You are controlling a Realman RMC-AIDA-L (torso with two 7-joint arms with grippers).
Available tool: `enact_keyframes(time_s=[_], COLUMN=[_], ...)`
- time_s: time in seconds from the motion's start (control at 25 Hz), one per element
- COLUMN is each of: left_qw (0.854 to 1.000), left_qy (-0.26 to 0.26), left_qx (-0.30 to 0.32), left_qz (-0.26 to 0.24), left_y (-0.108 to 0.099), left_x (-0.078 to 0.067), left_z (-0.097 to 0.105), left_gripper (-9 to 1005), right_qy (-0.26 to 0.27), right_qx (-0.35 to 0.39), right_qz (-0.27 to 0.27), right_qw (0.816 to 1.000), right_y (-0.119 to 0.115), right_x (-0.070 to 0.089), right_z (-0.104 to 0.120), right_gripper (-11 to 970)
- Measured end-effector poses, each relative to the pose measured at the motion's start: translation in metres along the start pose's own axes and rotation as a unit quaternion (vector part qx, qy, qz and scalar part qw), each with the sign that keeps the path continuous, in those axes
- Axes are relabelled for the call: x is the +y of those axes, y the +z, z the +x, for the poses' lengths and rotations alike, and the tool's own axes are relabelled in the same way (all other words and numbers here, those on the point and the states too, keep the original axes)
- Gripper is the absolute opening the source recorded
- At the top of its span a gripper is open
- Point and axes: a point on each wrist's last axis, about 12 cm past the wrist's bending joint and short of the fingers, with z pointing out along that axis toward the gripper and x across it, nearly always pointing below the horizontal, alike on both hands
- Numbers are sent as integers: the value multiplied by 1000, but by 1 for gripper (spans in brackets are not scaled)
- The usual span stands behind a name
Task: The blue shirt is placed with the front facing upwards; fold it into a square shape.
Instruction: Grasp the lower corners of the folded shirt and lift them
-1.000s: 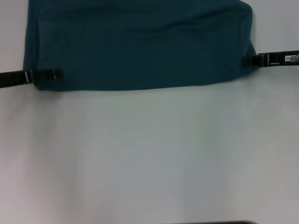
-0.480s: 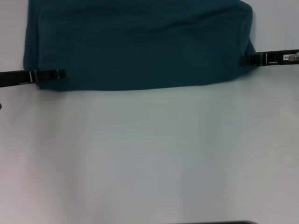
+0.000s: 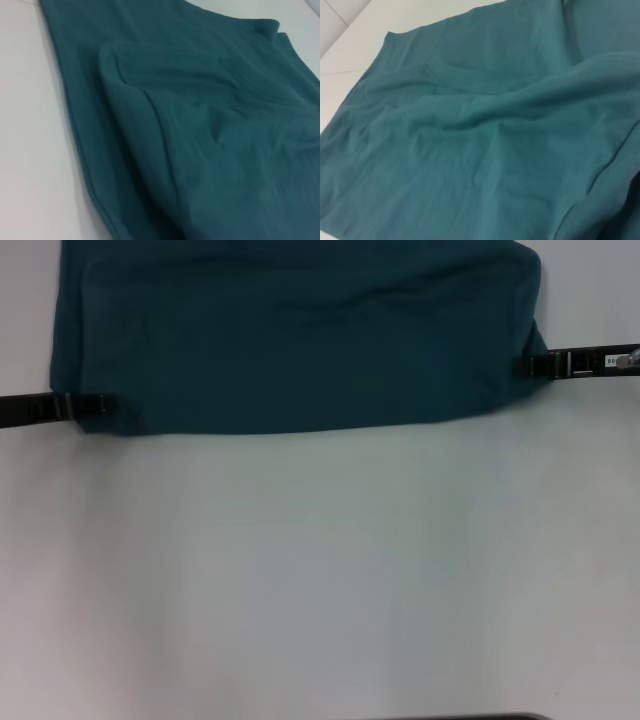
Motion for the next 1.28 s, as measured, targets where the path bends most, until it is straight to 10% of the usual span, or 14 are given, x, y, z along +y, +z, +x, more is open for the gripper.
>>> enact_keyframes(time_s=[0.44, 1.28], left_qw=[1000, 987], left_qy=[4, -3], left_qx=[5, 79], left_qz=[6, 137], left_y=[-2, -65], left_x=[-1, -6], left_z=[-1, 39], left_gripper=[116, 5], right_qy=[3, -32], right_qx=[-2, 20], right_qz=[-3, -97], right_qw=[1000, 995], right_y=[-4, -92], right_x=[-2, -6], right_z=[6, 77], right_gripper=[30, 29])
